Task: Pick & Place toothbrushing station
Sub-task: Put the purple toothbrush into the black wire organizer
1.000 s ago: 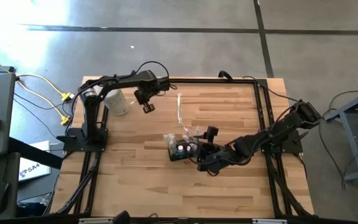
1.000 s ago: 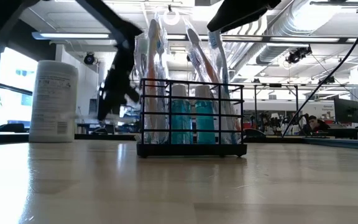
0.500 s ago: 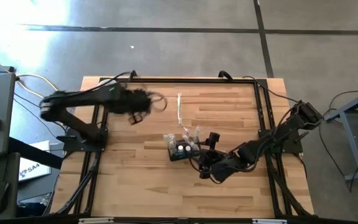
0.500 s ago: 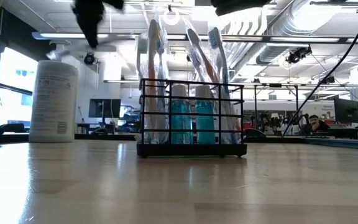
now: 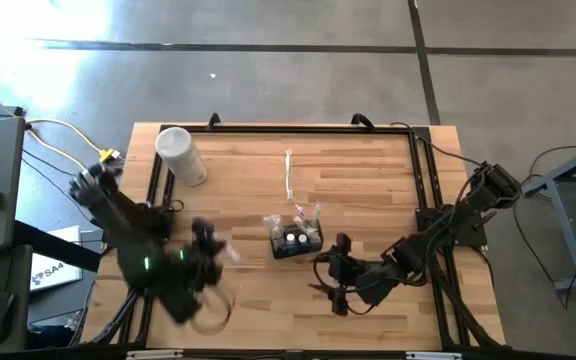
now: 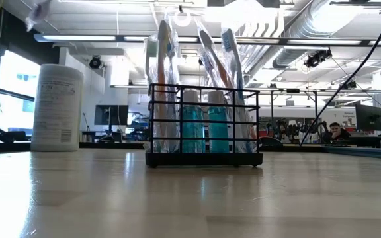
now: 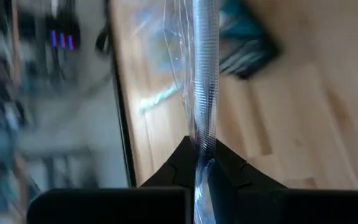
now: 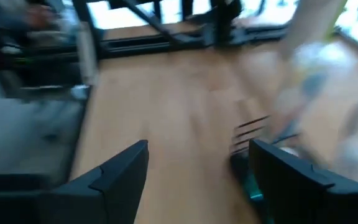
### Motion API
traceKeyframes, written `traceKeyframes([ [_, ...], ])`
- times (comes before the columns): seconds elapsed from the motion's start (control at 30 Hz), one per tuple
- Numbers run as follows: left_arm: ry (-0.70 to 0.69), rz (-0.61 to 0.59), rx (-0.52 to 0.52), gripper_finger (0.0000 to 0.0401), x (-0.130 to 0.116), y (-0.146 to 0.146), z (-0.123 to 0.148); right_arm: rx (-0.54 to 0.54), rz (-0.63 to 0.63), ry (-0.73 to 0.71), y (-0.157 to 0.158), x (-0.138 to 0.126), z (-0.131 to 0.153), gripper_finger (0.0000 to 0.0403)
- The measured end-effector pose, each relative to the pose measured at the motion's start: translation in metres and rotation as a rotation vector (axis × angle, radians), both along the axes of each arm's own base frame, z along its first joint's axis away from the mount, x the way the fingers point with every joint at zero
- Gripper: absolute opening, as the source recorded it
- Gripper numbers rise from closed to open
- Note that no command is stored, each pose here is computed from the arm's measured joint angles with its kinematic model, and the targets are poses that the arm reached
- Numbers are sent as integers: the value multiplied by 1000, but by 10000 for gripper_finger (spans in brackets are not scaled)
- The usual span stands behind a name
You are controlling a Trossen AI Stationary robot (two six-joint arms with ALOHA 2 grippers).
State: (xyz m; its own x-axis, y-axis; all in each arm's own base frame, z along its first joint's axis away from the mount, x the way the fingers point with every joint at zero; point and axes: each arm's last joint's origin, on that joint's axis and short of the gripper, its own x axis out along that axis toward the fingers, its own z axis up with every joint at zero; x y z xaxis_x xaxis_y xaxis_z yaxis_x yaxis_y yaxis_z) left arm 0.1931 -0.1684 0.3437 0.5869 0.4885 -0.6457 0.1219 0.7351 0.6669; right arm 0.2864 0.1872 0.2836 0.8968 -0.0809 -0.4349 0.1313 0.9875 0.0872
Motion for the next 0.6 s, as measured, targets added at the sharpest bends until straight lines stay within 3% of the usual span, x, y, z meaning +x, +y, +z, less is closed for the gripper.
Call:
traceKeyframes([
  [0.13,128,-286,226,12,7,-55,-38,178,88,-10,1,4,5,270],
  [0.27,309,-596,636,12,21,-97,-81,296,155,-18,-2,11,9,270],
  [0.4,248,-608,793,23,50,-128,-94,371,271,3,-5,15,12,270],
  [0.53,334,-676,1091,17,71,-155,-103,389,258,-38,-11,20,15,270],
  [0.6,347,-684,1145,14,80,-164,-98,387,235,-53,-15,23,16,270],
])
